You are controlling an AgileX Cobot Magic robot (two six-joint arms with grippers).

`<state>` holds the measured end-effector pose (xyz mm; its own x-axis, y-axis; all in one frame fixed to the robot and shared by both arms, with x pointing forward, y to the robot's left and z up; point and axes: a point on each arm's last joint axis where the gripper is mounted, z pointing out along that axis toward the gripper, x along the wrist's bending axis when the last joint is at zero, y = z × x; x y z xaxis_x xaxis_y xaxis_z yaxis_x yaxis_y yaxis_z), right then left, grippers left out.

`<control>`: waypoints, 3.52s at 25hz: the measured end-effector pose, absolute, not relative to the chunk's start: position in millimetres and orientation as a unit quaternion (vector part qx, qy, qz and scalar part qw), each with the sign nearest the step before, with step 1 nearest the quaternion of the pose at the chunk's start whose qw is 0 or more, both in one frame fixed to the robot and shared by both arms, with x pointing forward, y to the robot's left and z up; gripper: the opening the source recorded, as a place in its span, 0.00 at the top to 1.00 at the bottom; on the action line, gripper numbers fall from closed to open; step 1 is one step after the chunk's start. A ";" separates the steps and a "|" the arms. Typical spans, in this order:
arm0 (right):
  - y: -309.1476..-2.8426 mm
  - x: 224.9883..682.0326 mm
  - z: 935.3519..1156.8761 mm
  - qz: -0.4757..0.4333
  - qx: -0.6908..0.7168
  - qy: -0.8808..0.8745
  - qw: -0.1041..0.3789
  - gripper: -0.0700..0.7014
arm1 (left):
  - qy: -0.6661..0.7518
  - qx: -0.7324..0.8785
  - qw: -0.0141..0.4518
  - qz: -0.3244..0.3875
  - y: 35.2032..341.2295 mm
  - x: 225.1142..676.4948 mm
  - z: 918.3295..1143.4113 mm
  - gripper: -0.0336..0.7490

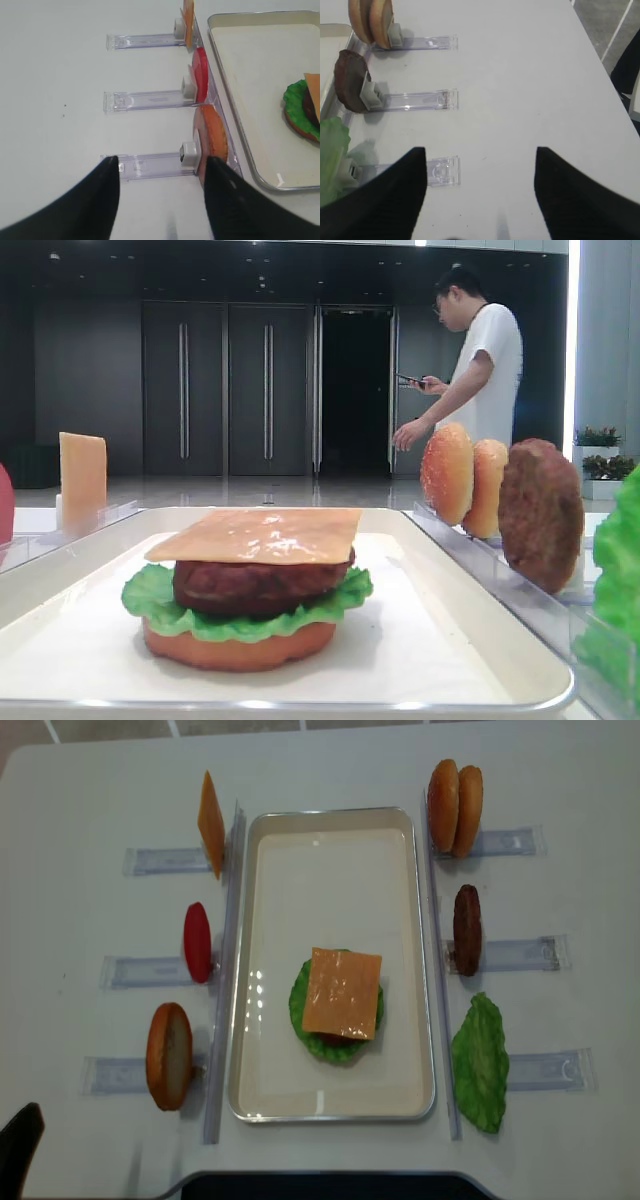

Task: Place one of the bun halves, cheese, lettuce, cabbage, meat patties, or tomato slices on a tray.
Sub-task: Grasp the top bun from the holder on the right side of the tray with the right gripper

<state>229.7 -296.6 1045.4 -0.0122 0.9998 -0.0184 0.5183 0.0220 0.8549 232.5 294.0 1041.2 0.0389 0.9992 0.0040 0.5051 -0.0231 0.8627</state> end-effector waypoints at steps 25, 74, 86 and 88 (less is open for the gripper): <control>-297.2 256.3 1051.2 0.293 0.636 0.650 0.296 0.30 | 0.601 0.626 0.357 0.346 294.0 232.5 1041.2 0.64; -305.4 652.6 1081.1 0.121 0.691 0.703 0.113 0.30 | 0.601 0.626 0.357 0.346 294.0 232.5 1041.2 0.75; -265.2 656.8 1103.1 0.168 0.692 0.692 0.115 0.30 | 0.601 0.626 0.357 0.346 294.0 232.5 1041.2 0.75; -249.3 656.0 1107.0 0.178 0.691 0.692 0.113 0.30 | 0.601 0.626 0.357 0.346 294.0 232.5 1041.2 0.75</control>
